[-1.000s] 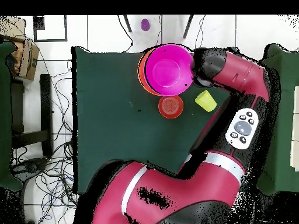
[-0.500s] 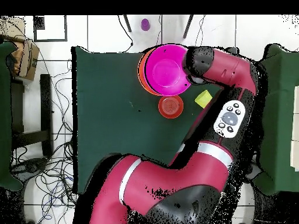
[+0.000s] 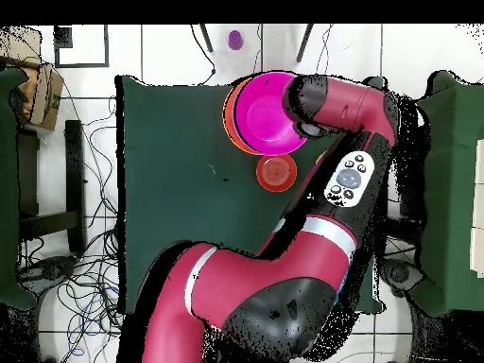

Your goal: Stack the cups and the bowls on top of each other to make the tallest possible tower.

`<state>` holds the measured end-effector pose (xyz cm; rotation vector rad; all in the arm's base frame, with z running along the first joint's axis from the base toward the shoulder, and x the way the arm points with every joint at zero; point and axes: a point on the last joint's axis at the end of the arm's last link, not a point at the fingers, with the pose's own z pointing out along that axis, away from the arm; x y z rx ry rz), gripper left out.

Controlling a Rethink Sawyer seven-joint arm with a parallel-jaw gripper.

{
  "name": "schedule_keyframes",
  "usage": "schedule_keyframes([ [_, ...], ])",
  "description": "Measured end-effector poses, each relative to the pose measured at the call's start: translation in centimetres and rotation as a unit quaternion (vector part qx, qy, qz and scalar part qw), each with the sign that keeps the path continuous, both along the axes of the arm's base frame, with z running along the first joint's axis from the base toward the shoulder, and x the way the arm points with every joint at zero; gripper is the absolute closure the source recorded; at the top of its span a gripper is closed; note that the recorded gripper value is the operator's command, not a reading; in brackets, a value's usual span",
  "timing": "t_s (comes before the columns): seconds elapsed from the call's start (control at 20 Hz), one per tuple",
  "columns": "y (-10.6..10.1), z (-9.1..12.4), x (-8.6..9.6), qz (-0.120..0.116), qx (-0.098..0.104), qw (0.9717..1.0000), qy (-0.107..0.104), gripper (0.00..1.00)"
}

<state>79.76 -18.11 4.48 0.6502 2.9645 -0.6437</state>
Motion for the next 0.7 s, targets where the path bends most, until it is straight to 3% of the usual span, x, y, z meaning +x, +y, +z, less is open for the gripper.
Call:
schedule_keyframes([
  [0.25, 0.16, -0.32, -0.31, 0.0, -0.005, 0.9998, 0.02, 0.0],
  [0.7, 0.08, -0.22, -0.23, 0.001, -0.009, 0.9997, 0.021, 0.0],
])
